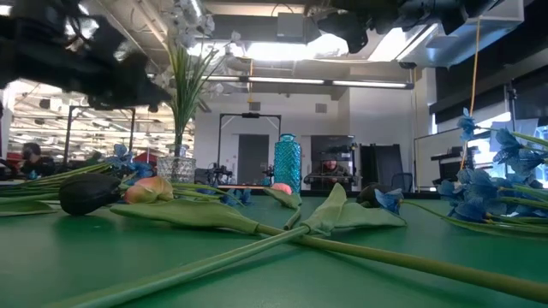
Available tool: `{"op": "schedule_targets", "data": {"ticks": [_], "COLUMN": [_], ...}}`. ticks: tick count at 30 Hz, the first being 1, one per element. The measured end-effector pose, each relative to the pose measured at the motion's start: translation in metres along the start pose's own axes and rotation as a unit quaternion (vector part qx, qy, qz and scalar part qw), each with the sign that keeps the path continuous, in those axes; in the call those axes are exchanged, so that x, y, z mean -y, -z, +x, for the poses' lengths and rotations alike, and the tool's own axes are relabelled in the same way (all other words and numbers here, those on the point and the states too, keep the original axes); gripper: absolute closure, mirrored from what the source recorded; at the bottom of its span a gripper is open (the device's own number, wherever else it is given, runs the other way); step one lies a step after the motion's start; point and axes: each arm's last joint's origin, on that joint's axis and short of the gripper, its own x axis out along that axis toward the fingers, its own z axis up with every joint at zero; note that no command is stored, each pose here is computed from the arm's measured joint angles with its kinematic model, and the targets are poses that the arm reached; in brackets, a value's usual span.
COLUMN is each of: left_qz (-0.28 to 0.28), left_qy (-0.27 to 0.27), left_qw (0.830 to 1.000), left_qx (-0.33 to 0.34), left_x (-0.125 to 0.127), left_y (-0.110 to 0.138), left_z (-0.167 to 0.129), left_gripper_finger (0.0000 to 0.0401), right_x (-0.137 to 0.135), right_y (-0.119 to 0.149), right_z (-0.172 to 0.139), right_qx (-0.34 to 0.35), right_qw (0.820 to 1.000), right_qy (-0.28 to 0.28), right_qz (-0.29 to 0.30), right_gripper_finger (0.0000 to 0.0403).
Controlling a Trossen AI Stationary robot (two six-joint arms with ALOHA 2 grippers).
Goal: Sort flowers into vase by color
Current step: Put the top blue flowers into the blue vase
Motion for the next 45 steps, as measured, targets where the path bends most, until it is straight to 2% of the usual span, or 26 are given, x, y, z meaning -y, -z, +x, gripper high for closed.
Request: {"op": "schedule_targets", "data": {"ticks": [3,8,12,15,20,23,27,32,35,38,41,43,45], "left_qz": [-0.010,0.005,-0.023,-0.076,-0.147,-0.135,-0.089,-0.056,-0.026,-0.003,-0.001,0.003,0.010], "left_qy": [0.040,0.067,0.131,0.189,0.304,0.323,0.299,0.253,0.192,0.131,0.102,0.089,0.084], "left_qw": [0.999,0.998,0.991,0.979,0.941,0.934,0.937,0.916,0.886,0.840,0.799,0.788,0.788], "left_qx": [0.012,0.002,0.001,-0.006,-0.040,-0.075,-0.154,-0.305,-0.421,-0.527,-0.592,-0.610,-0.610], "left_x": [0.004,0.010,0.017,0.024,0.036,0.045,0.059,0.077,0.084,0.089,0.097,0.101,0.103], "left_y": [-0.005,-0.003,-0.004,-0.012,-0.024,-0.029,-0.036,-0.063,-0.065,-0.049,-0.034,-0.027,-0.023], "left_z": [-0.013,-0.036,-0.054,-0.067,-0.088,-0.096,-0.099,-0.092,-0.087,-0.084,-0.084,-0.085,-0.085], "left_gripper_finger": [0.0191,0.0191,0.0191,0.0191,0.0191,0.0194,0.0203,0.0205,0.0205,0.0205,0.0205,0.0205,0.0205], "right_x": [0.000,0.000,0.000,0.000,0.000,0.000,0.000,0.000,0.000,0.000,0.000,0.000,0.000], "right_y": [0.000,0.000,0.000,0.001,0.001,0.001,0.001,0.001,0.001,0.001,0.002,0.002,0.003], "right_z": [0.000,0.000,0.000,0.000,0.000,0.000,0.000,0.000,0.000,0.000,0.000,0.000,0.000], "right_qx": [0.000,0.000,-0.001,-0.003,-0.004,-0.004,-0.004,-0.004,-0.004,-0.004,-0.009,-0.012,-0.013], "right_qw": [1.000,1.000,1.000,1.000,1.000,1.000,1.000,1.000,1.000,1.000,1.000,1.000,1.000], "right_qy": [0.000,0.000,-0.001,-0.001,-0.002,-0.002,-0.002,-0.002,-0.002,-0.002,-0.002,-0.002,-0.002], "right_qz": [0.000,0.000,0.000,0.001,0.002,0.002,0.009,0.011,0.011,0.011,0.013,0.014,0.014], "right_gripper_finger": [0.0150,0.0150,0.0150,0.0150,0.0150,0.0150,0.0150,0.0150,0.0150,0.0150,0.0150,0.0150,0.0150]}}
